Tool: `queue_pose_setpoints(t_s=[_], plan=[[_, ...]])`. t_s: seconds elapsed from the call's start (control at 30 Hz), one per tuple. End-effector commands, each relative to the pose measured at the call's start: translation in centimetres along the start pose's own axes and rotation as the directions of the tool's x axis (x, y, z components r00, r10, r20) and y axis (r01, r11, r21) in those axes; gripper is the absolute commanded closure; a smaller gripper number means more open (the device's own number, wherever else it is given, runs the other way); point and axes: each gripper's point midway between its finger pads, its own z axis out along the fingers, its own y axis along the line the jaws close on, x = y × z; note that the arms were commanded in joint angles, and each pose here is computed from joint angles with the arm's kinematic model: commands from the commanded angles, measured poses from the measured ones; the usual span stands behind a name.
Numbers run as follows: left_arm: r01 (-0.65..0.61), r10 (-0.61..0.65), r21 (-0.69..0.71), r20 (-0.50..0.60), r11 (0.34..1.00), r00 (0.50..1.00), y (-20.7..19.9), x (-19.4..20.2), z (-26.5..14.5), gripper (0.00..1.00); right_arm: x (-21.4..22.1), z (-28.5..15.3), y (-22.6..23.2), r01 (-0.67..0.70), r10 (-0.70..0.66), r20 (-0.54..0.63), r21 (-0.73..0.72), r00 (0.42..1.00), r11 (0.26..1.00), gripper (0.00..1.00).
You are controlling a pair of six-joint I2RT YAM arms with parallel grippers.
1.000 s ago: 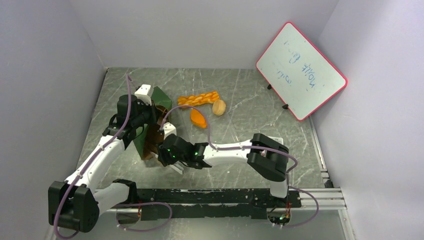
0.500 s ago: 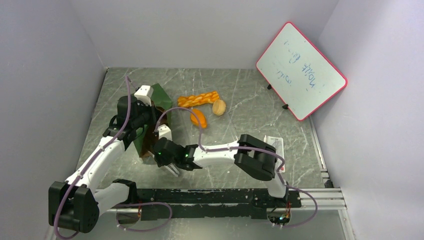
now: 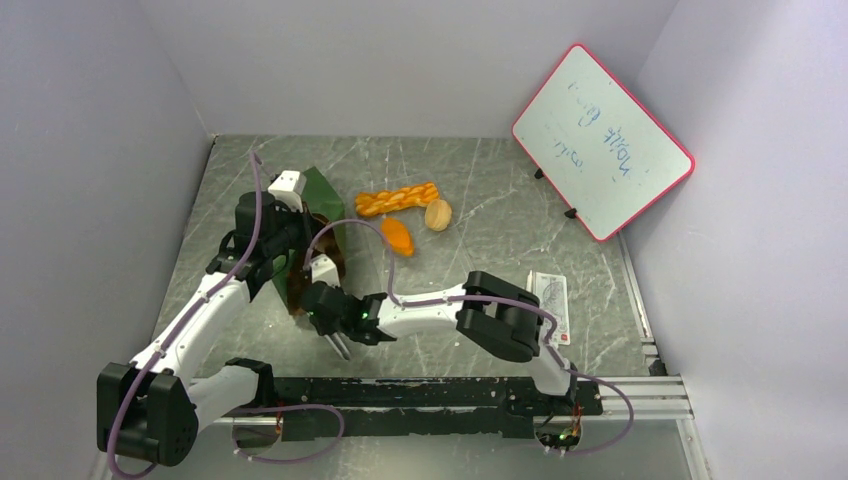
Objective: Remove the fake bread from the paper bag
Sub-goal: Take out the fake bread from the paper bag.
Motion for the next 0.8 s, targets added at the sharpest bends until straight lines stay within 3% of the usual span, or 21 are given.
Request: queue_pose_setpoints(t_s=[0.0,0.17,0.47,0.77], plan=[[0.031,-0.029,-0.061,0.04,0.998,0.999,0.7,-1.2,-0.6,0.93,-3.7,-2.1,-0.9,-0.031,0.027,0.112,0.037,0.993,0.999,0.83],[0.053,-0.047,-0.136,0.046,0.989,0.998,1.9,-1.4,-0.7,0.93,-5.0,-4.2,-1.4,-0.029,0.022,0.136,0.045,0.99,0.999,1.0],[0.087,-0.067,-0.251,0.085,0.964,0.994,3.7,-3.1,-0.7,0.93,-5.3,-7.8,-1.5,-0.012,0.012,0.102,0.001,0.995,1.0,1.0],[0.09,-0.064,-0.271,0.104,0.958,0.993,4.1,-4.6,0.0,0.93,-4.5,-12.7,-1.8,0.009,-0.002,0.07,-0.099,0.998,0.995,1.0]])
